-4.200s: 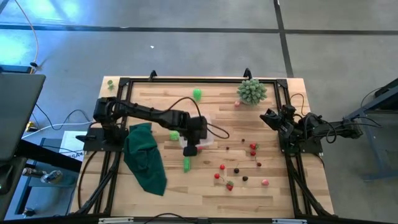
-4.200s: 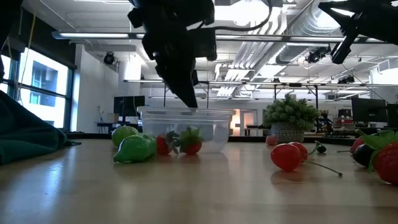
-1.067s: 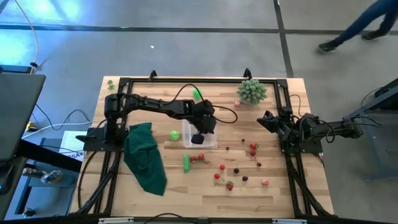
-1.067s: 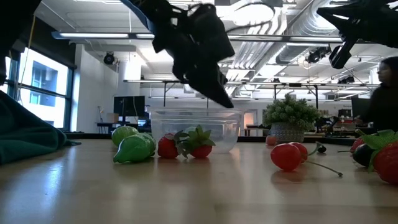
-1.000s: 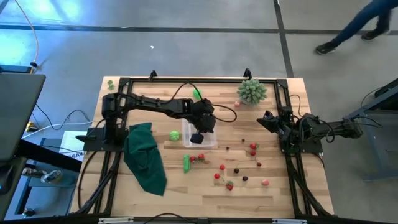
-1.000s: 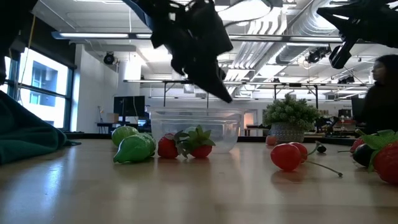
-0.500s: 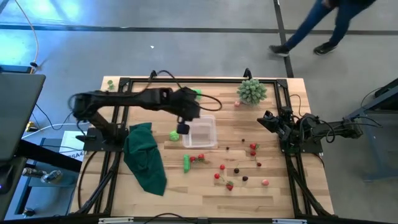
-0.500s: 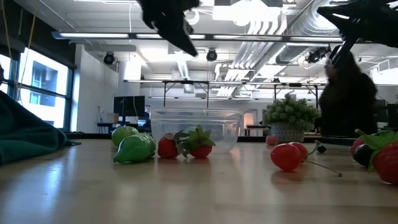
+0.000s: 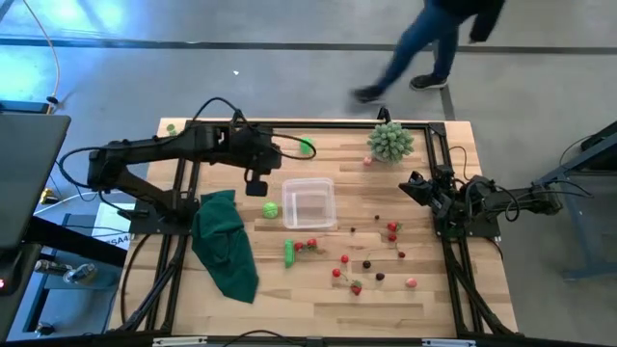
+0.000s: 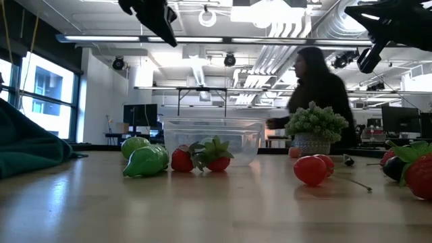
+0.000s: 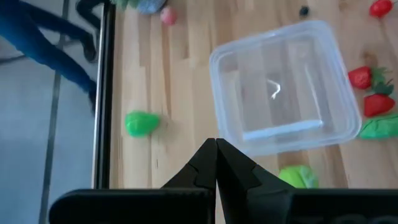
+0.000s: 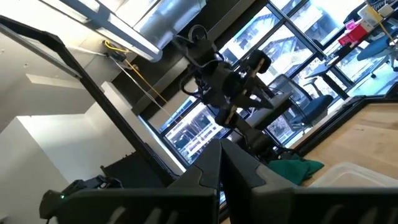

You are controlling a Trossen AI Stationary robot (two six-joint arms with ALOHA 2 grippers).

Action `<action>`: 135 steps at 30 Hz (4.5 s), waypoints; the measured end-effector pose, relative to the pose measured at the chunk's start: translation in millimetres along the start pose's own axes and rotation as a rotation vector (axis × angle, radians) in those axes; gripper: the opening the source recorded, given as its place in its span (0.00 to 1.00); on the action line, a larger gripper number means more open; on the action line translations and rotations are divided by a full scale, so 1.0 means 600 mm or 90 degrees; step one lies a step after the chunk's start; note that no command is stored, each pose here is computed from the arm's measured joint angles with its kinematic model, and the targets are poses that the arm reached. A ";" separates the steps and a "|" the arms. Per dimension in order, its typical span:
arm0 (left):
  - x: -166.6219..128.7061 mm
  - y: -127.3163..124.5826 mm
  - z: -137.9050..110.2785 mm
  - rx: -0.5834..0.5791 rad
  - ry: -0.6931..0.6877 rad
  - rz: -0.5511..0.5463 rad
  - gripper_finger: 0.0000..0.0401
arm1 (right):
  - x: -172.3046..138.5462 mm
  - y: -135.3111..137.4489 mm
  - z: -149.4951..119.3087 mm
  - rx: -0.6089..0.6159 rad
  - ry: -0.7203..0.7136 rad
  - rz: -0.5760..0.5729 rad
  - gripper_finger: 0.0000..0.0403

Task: Pick and placing Produce into tupperware
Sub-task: Put the avocado into the transparent bin

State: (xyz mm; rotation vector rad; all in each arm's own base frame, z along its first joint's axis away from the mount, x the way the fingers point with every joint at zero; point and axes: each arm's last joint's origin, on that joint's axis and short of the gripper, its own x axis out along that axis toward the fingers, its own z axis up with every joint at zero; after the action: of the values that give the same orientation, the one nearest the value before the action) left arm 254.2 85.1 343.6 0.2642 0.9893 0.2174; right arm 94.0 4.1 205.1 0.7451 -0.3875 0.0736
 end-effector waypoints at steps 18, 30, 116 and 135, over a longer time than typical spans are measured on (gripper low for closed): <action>-0.043 -0.053 -0.137 -0.052 -0.236 -0.036 0.00 | 0.000 -0.001 0.001 -0.008 -0.012 -0.014 0.01; -0.072 -0.071 -0.175 -0.016 -0.302 -0.074 0.00 | 0.000 -0.004 0.002 -0.023 -0.029 -0.043 0.17; -0.063 -0.080 -0.197 -0.022 -0.203 -0.105 0.26 | 0.576 -0.393 0.109 0.073 0.529 -0.856 0.64; -0.063 -0.080 -0.197 -0.022 -0.203 -0.105 0.26 | 0.573 -0.419 0.087 0.091 0.520 -0.879 0.78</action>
State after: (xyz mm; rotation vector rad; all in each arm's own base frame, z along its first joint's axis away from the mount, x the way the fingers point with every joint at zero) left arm 137.4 42.5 296.6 0.1774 0.6861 0.0397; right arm 446.8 -240.4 204.1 0.9184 0.9551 -0.8799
